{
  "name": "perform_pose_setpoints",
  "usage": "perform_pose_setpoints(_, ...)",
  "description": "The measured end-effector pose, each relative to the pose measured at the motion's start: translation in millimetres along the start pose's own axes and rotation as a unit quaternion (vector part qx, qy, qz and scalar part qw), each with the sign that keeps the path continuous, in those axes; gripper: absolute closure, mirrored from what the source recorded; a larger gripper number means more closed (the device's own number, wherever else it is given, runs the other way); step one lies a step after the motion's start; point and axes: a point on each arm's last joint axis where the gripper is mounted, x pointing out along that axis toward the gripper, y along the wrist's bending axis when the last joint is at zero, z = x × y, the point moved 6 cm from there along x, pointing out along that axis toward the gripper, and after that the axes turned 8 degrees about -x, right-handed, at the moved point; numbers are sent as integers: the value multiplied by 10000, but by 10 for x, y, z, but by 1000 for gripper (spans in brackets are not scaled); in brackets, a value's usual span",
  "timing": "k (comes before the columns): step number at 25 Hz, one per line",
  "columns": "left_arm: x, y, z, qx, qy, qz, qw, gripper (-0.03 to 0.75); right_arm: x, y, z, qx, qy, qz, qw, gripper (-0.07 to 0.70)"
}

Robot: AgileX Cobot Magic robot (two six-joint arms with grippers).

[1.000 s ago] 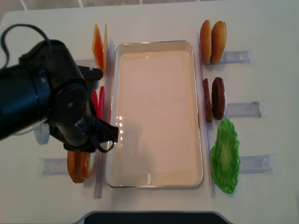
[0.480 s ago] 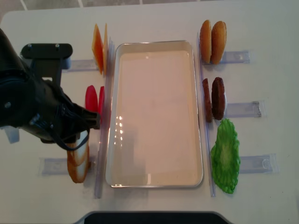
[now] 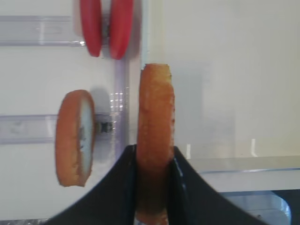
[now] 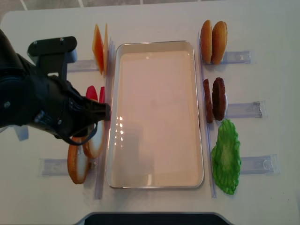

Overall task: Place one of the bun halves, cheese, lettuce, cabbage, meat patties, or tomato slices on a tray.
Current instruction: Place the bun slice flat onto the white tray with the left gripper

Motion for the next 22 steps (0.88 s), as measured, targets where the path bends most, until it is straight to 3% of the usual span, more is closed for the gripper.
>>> perform_pose_setpoints(4,-15,-227,18,-74,-29,-775,9970,591,0,0,0,0,0,0,10000,76)
perform_pose_setpoints(7,-20,-278,29,-82,51,-1043,9945,591,0,0,0,0,0,0,10000,76)
perform_pose_setpoints(11,-28,-300,99,-111,334,-1599,9865,591,0,0,0,0,0,0,10000,76)
perform_pose_setpoints(12,-42,-320,128,-190,394,-1821,9823,592,0,0,0,0,0,0,10000,76)
perform_pose_setpoints(14,-87,-383,182,-107,417,-2316,9719,592,0,0,0,0,0,0,10000,76)
perform_pose_setpoints(15,-116,-433,198,-169,465,-2645,9631,592,0,0,0,0,0,0,10000,76)
perform_pose_setpoints(19,-118,-520,149,-92,584,-3353,9402,592,0,0,0,0,0,0,10000,76)
perform_pose_setpoints(22,-14,-501,70,-144,651,-3465,9357,592,0,0,0,0,0,0,10000,76)
